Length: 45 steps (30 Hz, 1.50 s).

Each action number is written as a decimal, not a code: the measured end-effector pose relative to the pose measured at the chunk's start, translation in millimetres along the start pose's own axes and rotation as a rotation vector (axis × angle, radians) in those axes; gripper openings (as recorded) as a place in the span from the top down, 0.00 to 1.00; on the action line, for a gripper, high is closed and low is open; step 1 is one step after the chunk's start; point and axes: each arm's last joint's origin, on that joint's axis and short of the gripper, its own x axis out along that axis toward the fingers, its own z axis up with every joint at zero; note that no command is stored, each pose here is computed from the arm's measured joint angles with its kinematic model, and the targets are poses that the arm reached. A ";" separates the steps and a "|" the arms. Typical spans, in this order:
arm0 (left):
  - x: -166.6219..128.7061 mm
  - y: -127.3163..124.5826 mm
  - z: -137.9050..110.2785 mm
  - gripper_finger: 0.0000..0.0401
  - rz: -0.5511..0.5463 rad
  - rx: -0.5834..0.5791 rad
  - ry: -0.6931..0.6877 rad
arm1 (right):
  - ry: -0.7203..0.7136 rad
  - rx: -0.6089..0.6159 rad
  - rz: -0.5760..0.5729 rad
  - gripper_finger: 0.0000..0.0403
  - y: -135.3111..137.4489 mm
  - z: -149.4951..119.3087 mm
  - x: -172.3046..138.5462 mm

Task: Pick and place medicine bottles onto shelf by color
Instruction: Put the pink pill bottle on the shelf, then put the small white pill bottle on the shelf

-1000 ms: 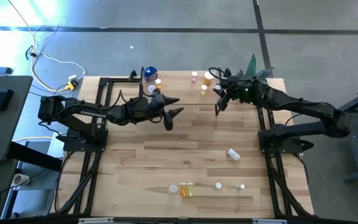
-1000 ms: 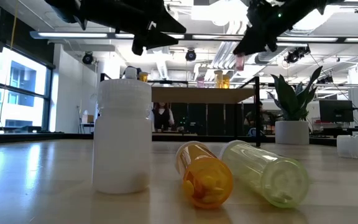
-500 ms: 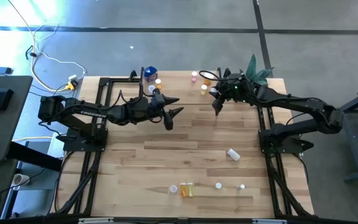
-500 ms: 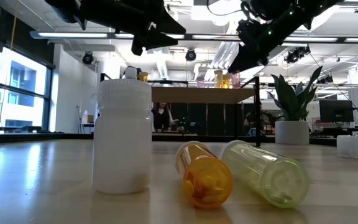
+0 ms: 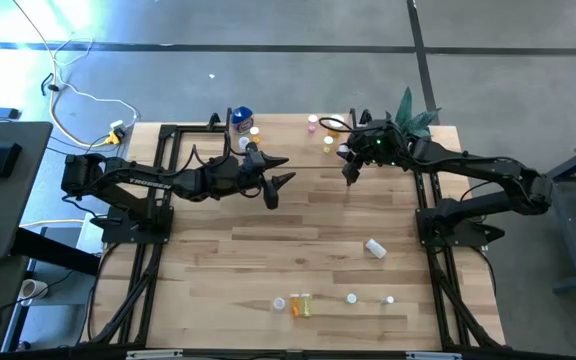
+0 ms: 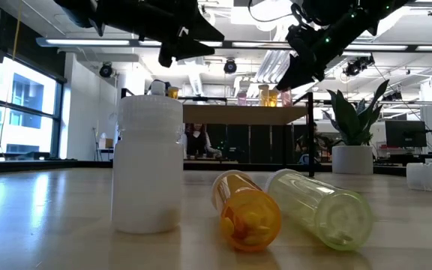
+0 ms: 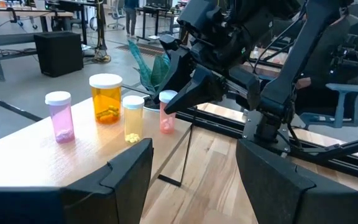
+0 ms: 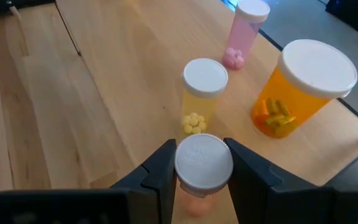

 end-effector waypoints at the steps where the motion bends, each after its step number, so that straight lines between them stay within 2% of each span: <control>1: 0.0 0.0 -0.2 0.44 0.000 0.001 0.002 | 0.002 0.000 0.001 0.72 0.0 -0.1 -0.1; 8: 0.0 0.4 -2.6 0.44 0.004 0.008 0.026 | 0.021 0.007 0.002 0.67 0.1 -2.0 0.1; 16: 0.0 0.7 -4.5 0.44 0.007 0.013 0.045 | 0.025 0.017 0.002 0.55 0.1 -1.9 -0.1; 21: 0.0 0.3 -4.6 0.44 -0.006 0.013 0.047 | 0.011 0.018 0.001 0.50 -0.6 7.4 -5.0; 27: -3.2 -0.6 -2.5 0.44 -0.013 0.018 0.051 | 0.029 0.079 -0.023 0.49 -1.9 15.0 -11.9; 34: -16.2 -4.6 2.4 0.44 -0.032 0.086 0.092 | 0.035 0.089 -0.022 0.49 3.4 26.6 -22.0; 41: -33.3 -11.2 8.9 0.44 -0.066 0.103 0.124 | 0.079 0.146 0.003 0.49 17.7 43.2 -43.0; 45: -44.8 -14.1 10.3 0.44 -0.080 0.068 0.170 | 0.123 0.215 0.032 0.49 32.2 44.9 -52.8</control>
